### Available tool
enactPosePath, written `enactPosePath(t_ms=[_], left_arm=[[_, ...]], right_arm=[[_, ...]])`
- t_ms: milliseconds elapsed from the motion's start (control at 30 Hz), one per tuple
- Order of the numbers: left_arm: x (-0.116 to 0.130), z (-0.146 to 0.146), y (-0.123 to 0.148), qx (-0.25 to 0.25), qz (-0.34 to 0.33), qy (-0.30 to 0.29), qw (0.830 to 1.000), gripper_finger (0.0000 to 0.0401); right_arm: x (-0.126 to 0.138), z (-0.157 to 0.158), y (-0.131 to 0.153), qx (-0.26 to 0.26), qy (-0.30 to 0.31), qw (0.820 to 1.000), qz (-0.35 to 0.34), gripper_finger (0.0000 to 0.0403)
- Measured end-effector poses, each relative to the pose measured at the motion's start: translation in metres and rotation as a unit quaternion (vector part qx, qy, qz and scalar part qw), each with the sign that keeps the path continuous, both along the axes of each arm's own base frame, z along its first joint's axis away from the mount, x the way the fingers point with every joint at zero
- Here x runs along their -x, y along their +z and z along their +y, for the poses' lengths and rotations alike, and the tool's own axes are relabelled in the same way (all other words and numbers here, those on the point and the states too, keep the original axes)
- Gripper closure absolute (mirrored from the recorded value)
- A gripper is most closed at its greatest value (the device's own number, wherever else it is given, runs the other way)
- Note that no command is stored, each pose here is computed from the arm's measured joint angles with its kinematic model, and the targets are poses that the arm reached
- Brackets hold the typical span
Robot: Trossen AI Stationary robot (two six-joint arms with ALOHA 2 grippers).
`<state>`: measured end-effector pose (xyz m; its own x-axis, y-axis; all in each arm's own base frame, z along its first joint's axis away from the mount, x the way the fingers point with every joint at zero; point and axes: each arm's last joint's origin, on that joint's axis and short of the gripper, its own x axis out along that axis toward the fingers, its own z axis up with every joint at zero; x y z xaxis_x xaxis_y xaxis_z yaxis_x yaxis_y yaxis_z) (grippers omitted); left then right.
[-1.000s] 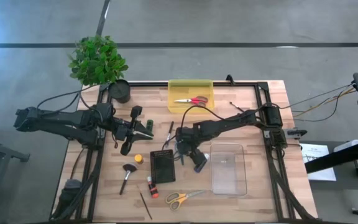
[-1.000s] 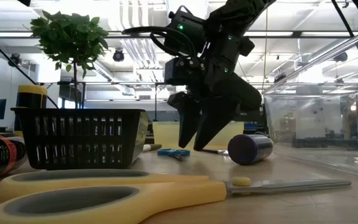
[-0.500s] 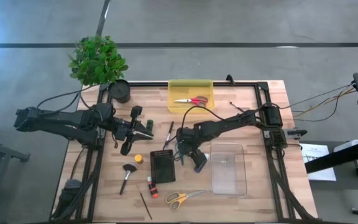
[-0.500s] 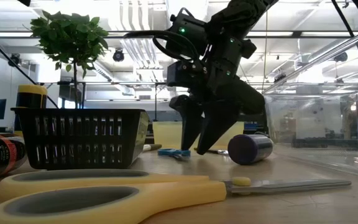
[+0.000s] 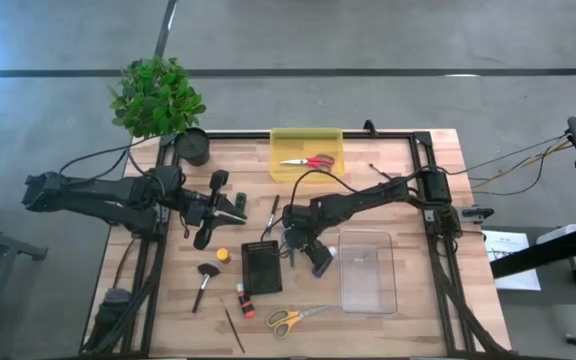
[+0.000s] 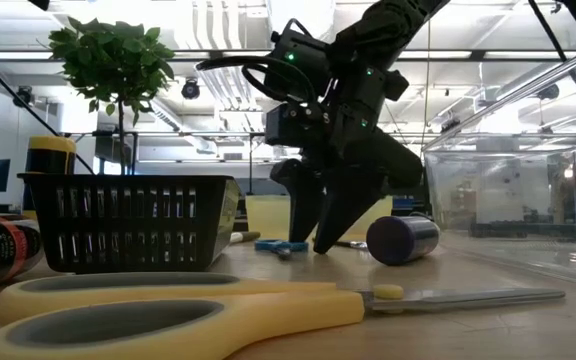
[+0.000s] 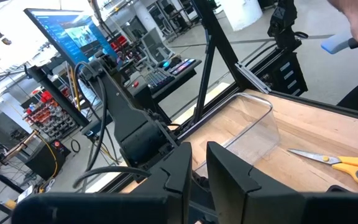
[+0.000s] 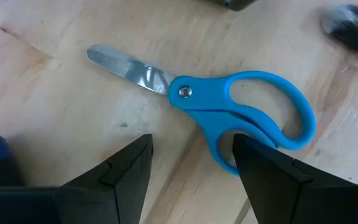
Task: Pick & Place Paint Supplies
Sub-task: Put the blue scissors into the yellow bin
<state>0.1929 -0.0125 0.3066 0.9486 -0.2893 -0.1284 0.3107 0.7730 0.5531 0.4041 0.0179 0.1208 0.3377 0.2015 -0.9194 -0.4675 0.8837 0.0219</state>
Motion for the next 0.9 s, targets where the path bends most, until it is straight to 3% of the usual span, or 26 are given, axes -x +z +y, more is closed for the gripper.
enactPosePath(t_ms=[400,533,767,900], left_arm=[[0.000,0.000,0.000,0.001,0.001,0.000,1.000,0.0344],[0.000,0.000,0.000,0.001,0.003,0.000,1.000,0.0344],[0.000,0.000,-0.001,0.001,0.004,0.000,1.000,0.0344],[0.000,0.000,-0.001,-0.001,0.004,0.000,1.000,0.0344]], right_arm=[[-0.008,-0.006,0.009,0.004,-0.004,1.000,0.006,0.0191],[-0.010,-0.007,0.008,0.005,-0.010,1.000,0.008,0.0244],[-0.009,-0.007,0.007,0.006,-0.021,1.000,0.013,0.0378],[-0.007,-0.008,0.007,0.015,-0.029,0.999,0.023,0.0389]])
